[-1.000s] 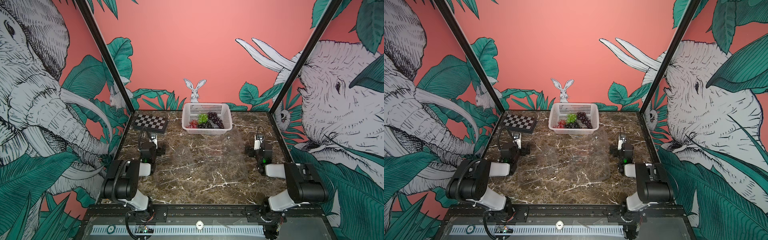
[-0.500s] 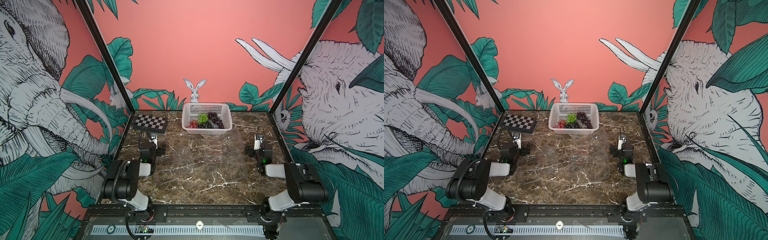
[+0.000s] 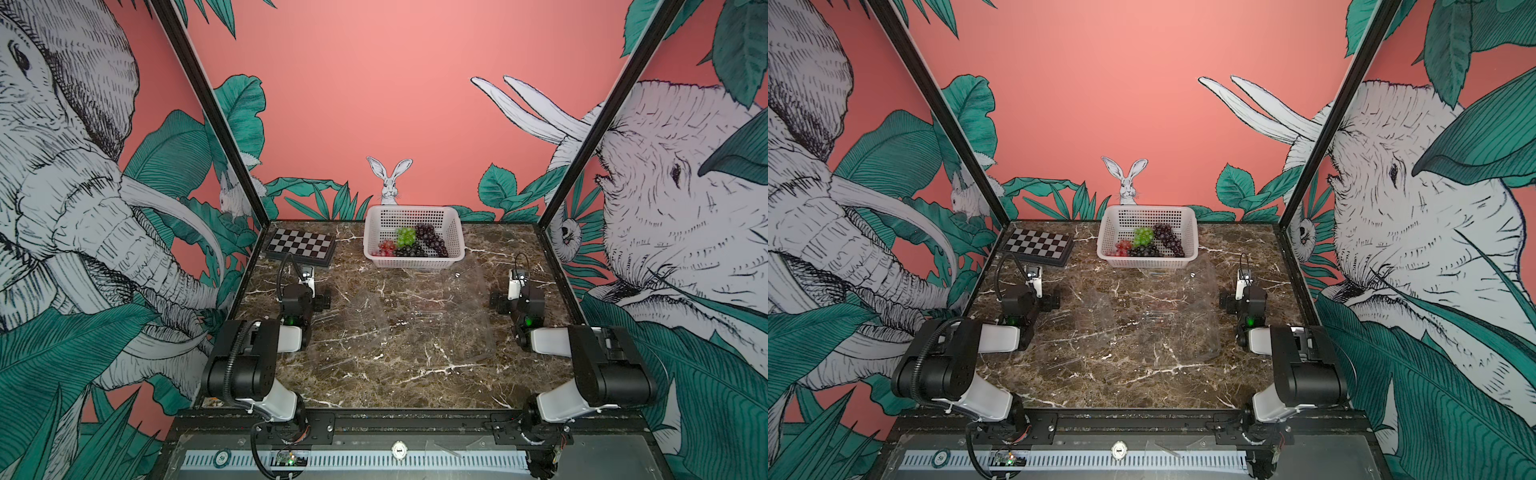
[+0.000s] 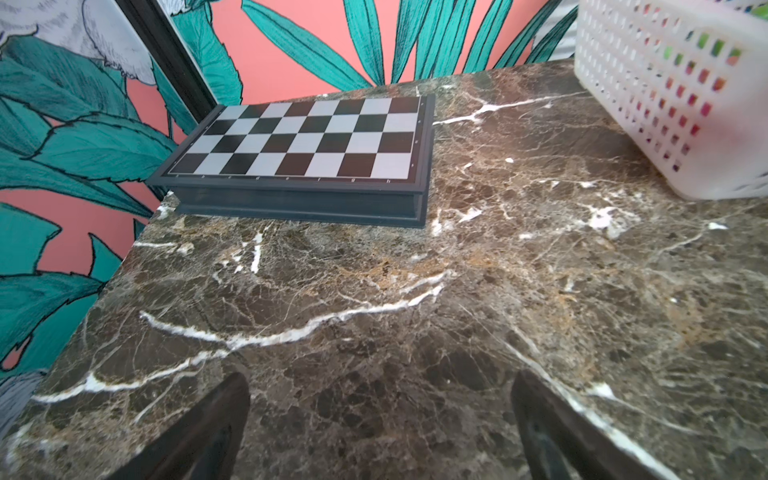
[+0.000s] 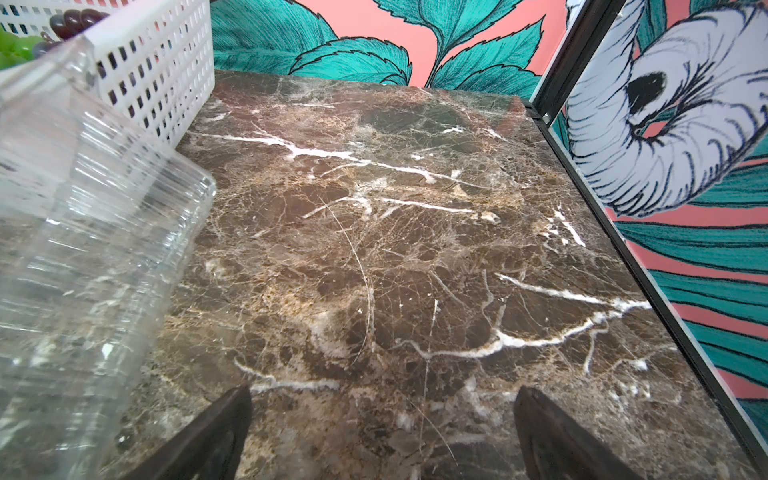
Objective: Pack grapes into containers
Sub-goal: Move the basket to the center of the board.
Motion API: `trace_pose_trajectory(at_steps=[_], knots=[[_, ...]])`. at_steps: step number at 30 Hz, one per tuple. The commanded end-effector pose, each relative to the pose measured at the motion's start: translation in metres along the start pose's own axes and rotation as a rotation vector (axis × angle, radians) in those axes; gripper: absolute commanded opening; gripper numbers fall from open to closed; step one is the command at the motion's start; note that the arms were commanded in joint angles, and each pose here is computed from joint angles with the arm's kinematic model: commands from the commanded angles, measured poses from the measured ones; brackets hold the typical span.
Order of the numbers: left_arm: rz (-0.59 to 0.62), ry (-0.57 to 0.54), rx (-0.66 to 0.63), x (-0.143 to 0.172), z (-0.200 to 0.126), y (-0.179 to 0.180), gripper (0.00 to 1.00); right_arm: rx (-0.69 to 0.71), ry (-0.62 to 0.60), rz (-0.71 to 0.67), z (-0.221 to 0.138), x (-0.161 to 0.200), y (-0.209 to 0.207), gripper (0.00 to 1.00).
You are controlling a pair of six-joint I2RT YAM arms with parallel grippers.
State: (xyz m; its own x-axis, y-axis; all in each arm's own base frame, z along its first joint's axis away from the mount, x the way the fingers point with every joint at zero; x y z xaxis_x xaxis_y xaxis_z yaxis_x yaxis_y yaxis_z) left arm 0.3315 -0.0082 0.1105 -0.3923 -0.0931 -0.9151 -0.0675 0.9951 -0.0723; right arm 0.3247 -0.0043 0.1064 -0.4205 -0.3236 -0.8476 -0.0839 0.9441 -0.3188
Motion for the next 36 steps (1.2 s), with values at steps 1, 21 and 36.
trace_pose_trajectory(at_steps=[1, 21, 36], knots=[[-0.018, -0.021, -0.046, -0.036, -0.009, 0.002, 0.99, 0.114, -0.029, 0.039, 0.001, -0.016, -0.014, 0.98], [-0.764, 0.128, 0.229, -0.131, -0.047, -0.041, 1.00, 0.189, 0.142, 0.422, -0.063, -0.079, -0.052, 0.98], [-0.497, 0.422, 0.203, -0.126, -0.010, -0.122, 1.00, -0.133, 0.314, 0.176, 0.005, -0.154, 0.030, 0.97]])
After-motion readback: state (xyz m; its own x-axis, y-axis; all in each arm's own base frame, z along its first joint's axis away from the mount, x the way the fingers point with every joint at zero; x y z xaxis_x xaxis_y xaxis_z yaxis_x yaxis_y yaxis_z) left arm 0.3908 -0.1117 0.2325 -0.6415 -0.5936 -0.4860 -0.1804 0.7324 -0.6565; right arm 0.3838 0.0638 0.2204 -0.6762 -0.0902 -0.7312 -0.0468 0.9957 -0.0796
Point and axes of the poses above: each gripper's point midway between its finger pads, its own z axis out along the fingers, its own y axis along the line the jaws close on, x = y × z, the point moved 7 cm from there along -z, back along the fingers, and after that the axes turned 14 degrees about -z, right-handed, at the moved point
